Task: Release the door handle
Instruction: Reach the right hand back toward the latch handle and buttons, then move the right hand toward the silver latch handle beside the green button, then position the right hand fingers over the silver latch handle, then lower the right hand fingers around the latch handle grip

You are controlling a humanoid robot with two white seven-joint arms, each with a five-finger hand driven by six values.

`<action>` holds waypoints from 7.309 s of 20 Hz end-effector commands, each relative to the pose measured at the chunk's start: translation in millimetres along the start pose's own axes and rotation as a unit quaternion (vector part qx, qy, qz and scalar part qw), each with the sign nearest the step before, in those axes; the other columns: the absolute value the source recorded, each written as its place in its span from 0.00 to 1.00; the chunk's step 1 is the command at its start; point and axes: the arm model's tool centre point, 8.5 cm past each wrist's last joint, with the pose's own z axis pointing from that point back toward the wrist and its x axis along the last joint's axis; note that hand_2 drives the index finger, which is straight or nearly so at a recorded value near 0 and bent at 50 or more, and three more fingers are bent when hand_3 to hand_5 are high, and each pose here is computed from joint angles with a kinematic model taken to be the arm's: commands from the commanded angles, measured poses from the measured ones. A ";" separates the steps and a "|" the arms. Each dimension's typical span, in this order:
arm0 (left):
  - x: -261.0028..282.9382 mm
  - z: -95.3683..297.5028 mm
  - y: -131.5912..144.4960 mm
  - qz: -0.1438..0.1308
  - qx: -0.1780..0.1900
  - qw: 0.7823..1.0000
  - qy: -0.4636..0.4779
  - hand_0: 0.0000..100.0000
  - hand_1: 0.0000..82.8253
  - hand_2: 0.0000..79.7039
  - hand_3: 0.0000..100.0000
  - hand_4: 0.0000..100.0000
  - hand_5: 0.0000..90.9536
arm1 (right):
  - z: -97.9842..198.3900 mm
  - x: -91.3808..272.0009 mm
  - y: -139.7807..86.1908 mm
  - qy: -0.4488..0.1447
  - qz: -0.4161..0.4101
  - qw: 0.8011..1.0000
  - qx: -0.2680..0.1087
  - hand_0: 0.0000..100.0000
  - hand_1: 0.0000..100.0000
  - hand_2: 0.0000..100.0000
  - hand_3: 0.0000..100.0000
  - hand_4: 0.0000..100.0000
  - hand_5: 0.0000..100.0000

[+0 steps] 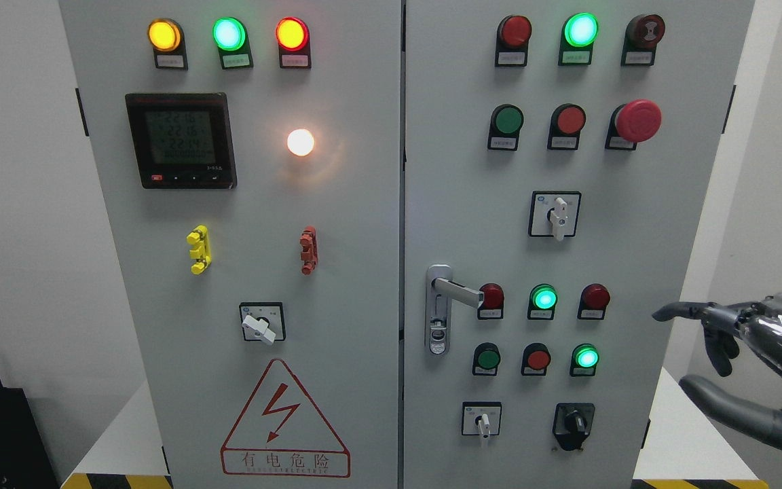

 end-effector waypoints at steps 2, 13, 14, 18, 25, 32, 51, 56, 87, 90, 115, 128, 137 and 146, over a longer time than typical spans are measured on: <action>-1.2 0.2 -0.1 0.001 -0.001 1.000 0.003 0.12 0.47 0.00 0.00 0.00 0.00 | -28.0 22.6 22.4 -0.021 -0.055 0.997 -0.055 0.41 0.17 0.25 0.79 0.77 0.88; -1.2 0.2 -0.1 0.001 -0.001 1.000 0.003 0.12 0.47 0.00 0.00 0.00 0.00 | -66.0 44.4 25.8 -0.019 -0.070 0.996 -0.053 0.40 0.20 0.31 0.95 0.96 1.00; -1.2 0.2 -0.1 0.001 -0.001 1.000 0.003 0.12 0.47 0.00 0.00 0.00 0.00 | -66.0 46.4 29.7 -0.021 -0.069 0.996 -0.045 0.40 0.21 0.31 0.95 0.96 1.00; -1.2 0.2 -0.1 0.001 -0.001 1.000 0.003 0.12 0.47 0.00 0.00 0.00 0.00 | -69.7 51.8 32.7 -0.030 -0.067 0.997 -0.036 0.40 0.18 0.32 0.97 0.99 1.00; -1.2 0.2 -0.1 0.001 -0.001 1.000 0.003 0.12 0.47 0.00 0.00 0.00 0.00 | -86.1 62.8 28.7 -0.028 -0.051 0.998 -0.027 0.41 0.11 0.34 0.98 1.00 1.00; -1.2 0.2 -0.1 0.001 -0.001 1.000 0.003 0.12 0.47 0.00 0.00 0.00 0.00 | -98.4 70.6 32.8 -0.008 -0.060 0.998 -0.029 0.39 0.10 0.39 1.00 1.00 1.00; -1.2 0.2 -0.1 0.001 -0.001 1.000 0.003 0.12 0.47 0.00 0.00 0.00 0.00 | -127.0 95.2 38.0 0.031 -0.060 0.996 -0.054 0.37 0.13 0.44 1.00 1.00 1.00; -1.2 0.2 -0.1 0.001 -0.001 1.000 0.003 0.12 0.47 0.00 0.00 0.00 0.00 | -127.4 91.1 38.6 0.055 -0.063 0.995 -0.052 0.37 0.13 0.44 1.00 1.00 1.00; -1.2 0.2 -0.1 0.001 -0.001 1.000 0.003 0.12 0.47 0.00 0.00 0.00 0.00 | -148.7 77.8 31.8 0.088 -0.064 0.992 -0.063 0.36 0.16 0.45 1.00 1.00 1.00; -1.2 0.2 -0.1 0.001 -0.001 1.000 0.003 0.12 0.47 0.00 0.00 0.00 0.00 | -153.6 77.5 32.3 0.090 -0.067 0.992 -0.065 0.36 0.16 0.45 1.00 1.00 1.00; -1.2 0.2 -0.1 0.001 -0.001 1.000 0.003 0.12 0.47 0.00 0.00 0.00 0.00 | -158.0 84.0 46.0 0.086 -0.077 0.992 -0.053 0.36 0.17 0.46 1.00 1.00 1.00; -1.2 0.2 -0.1 0.001 -0.001 1.000 0.003 0.12 0.47 0.00 0.00 0.00 0.00 | -160.5 83.3 49.7 0.090 -0.104 0.989 -0.058 0.37 0.17 0.47 1.00 1.00 1.00; -2.7 0.3 -0.3 0.001 -0.001 1.000 0.005 0.12 0.47 0.00 0.00 0.00 0.00 | -165.9 85.8 49.3 0.089 -0.108 0.988 -0.060 0.36 0.17 0.47 1.00 1.00 1.00; -1.2 0.2 -0.1 0.001 -0.001 1.000 0.003 0.12 0.47 0.00 0.00 0.00 0.00 | -166.3 87.3 51.5 0.088 -0.114 0.988 -0.058 0.36 0.18 0.47 1.00 1.00 1.00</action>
